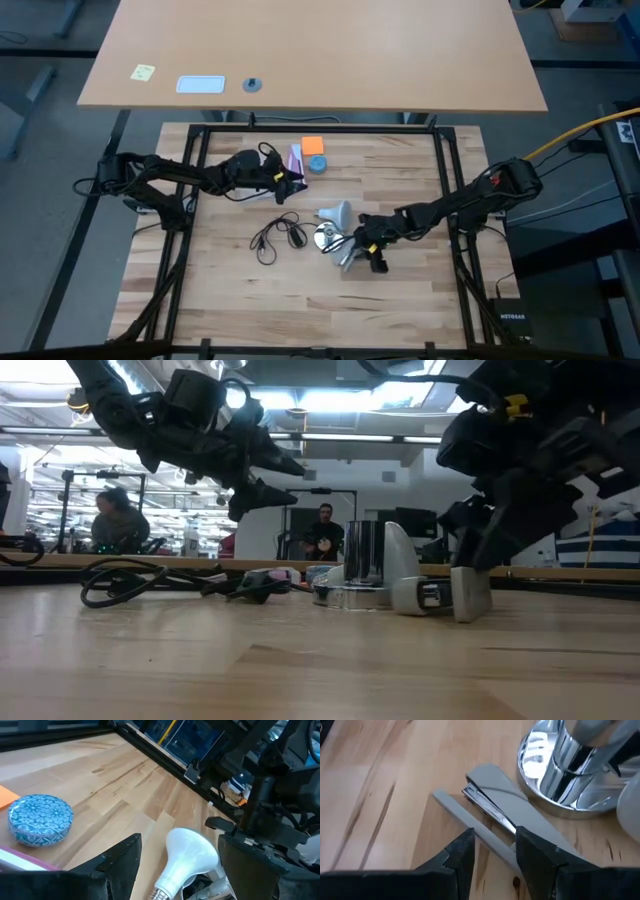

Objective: Screw lightbulb
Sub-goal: Move the gray stapler to the top right

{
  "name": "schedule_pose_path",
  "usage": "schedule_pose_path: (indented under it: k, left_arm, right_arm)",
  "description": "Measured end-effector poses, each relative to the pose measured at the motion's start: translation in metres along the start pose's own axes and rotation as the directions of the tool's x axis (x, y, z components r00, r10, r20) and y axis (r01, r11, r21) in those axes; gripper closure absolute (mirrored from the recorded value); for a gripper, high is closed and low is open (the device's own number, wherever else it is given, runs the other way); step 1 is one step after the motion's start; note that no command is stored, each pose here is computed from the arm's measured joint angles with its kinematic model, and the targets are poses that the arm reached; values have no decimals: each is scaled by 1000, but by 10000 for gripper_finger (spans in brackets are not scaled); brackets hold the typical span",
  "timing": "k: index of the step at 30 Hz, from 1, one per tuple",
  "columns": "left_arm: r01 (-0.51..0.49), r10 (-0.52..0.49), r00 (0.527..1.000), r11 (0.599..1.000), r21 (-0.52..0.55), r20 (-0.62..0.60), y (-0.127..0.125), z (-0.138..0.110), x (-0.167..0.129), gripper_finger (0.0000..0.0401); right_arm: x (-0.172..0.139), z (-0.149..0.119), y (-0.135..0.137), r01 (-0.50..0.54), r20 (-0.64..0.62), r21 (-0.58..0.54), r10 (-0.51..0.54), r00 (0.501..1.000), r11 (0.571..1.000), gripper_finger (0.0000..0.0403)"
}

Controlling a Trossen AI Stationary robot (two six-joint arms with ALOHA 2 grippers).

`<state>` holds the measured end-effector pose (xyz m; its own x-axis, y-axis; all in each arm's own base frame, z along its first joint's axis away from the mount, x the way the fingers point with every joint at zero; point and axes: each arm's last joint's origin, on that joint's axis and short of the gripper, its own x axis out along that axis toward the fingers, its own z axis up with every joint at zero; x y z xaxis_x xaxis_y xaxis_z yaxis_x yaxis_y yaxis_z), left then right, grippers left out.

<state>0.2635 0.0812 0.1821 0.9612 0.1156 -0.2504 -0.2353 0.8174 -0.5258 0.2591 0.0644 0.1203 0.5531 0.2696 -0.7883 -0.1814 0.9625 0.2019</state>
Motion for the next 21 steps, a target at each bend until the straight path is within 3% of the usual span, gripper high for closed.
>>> schedule_pose_path:
  k: [4, 14, 18, 21]
  left_arm:
    - [3, -3, 1000, 1000, 1, -4, -2, -1, 0, 146]
    - [8, -8, 1000, 999, -33, -7, -3, -2, 1, 146]
    - [7, -7, 1000, 999, -33, -6, -3, -2, 1, 146]
    - [8, -8, 1000, 999, -31, -6, -3, -2, 1, 146]
  right_arm:
    - [-1, -4, -1, 6, -50, 0, -6, 999, 1000, 260]
    - [-22, -13, -12, 154, -162, 29, -147, 976, 988, 260]
    - [-46, -23, -22, 284, -242, 9, -274, 931, 959, 260]
    - [-65, -32, -29, 403, -316, -43, -395, 863, 914, 260]
